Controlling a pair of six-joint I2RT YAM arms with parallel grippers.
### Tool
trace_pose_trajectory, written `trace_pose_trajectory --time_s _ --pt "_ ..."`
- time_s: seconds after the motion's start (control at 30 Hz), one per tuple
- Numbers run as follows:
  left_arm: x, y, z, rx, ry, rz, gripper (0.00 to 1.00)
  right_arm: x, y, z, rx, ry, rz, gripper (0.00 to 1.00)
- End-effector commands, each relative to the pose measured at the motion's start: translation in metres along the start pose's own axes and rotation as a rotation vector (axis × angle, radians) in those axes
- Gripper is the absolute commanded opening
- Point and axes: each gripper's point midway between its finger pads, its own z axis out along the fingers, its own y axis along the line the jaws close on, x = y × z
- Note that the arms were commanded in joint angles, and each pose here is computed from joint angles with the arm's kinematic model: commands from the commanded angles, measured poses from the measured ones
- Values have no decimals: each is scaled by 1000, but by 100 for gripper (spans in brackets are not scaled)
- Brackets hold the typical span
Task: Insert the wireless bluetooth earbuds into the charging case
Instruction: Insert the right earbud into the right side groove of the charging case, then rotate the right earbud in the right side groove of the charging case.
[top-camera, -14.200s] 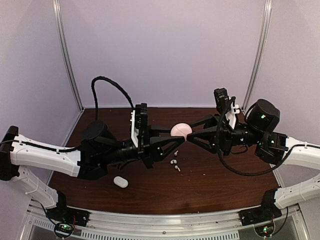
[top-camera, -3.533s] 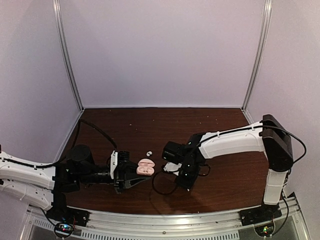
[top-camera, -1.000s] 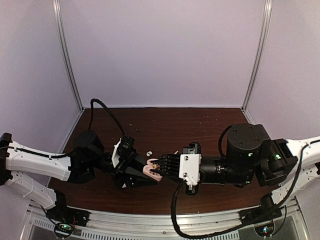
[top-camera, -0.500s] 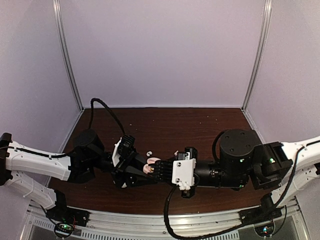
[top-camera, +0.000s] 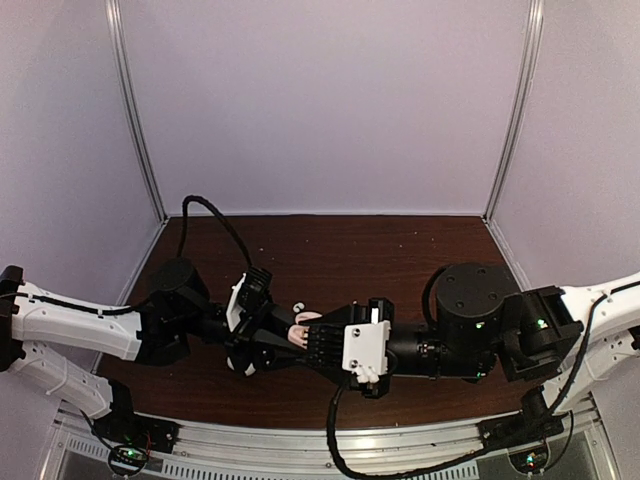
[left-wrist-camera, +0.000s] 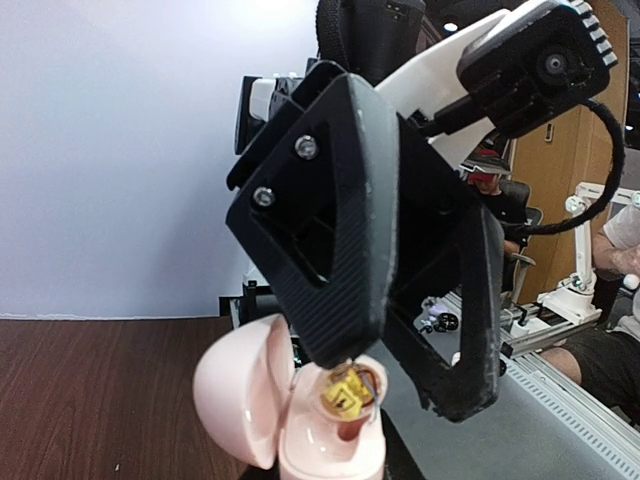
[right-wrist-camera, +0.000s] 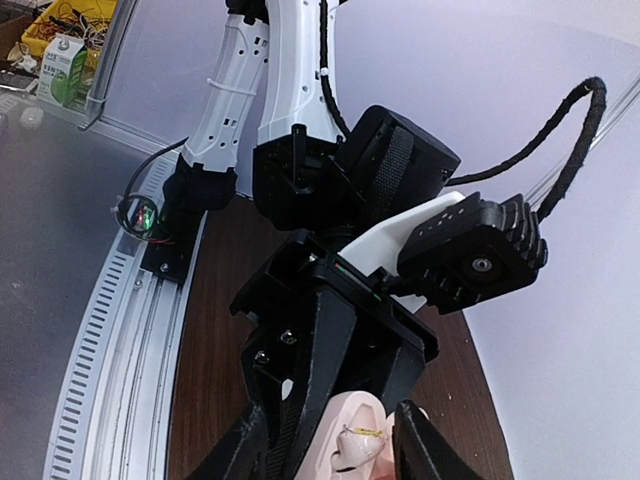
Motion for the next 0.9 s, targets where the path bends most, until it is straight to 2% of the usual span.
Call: trace_pose_trajectory --time_s 0.0,0.17,0.23,0.37,0.57,0.7,0.87 --pt "-16 12 -2 -74 -31 66 0 -11 -8 -11 15 -29 29 47" --pt "-13 27 -7 -171 -18 101 0 -25 -20 -19 42 -72 75 59" --pt "-14 31 -10 -208 -23 115 0 -30 -30 -25 81 -94 113 68" --pt "-17 38 -17 -264 -36 130 0 -29 -58 -38 198 -114 231 81" --pt "-15 45 -20 -304 -26 144 0 -7 -92 -45 267 -120 455 99" --pt "-16 51 -23 -345 -23 159 0 11 -108 -38 278 -101 577 100" --pt "-14 56 -24 -375 -13 171 0 19 -103 -23 251 -65 626 100"
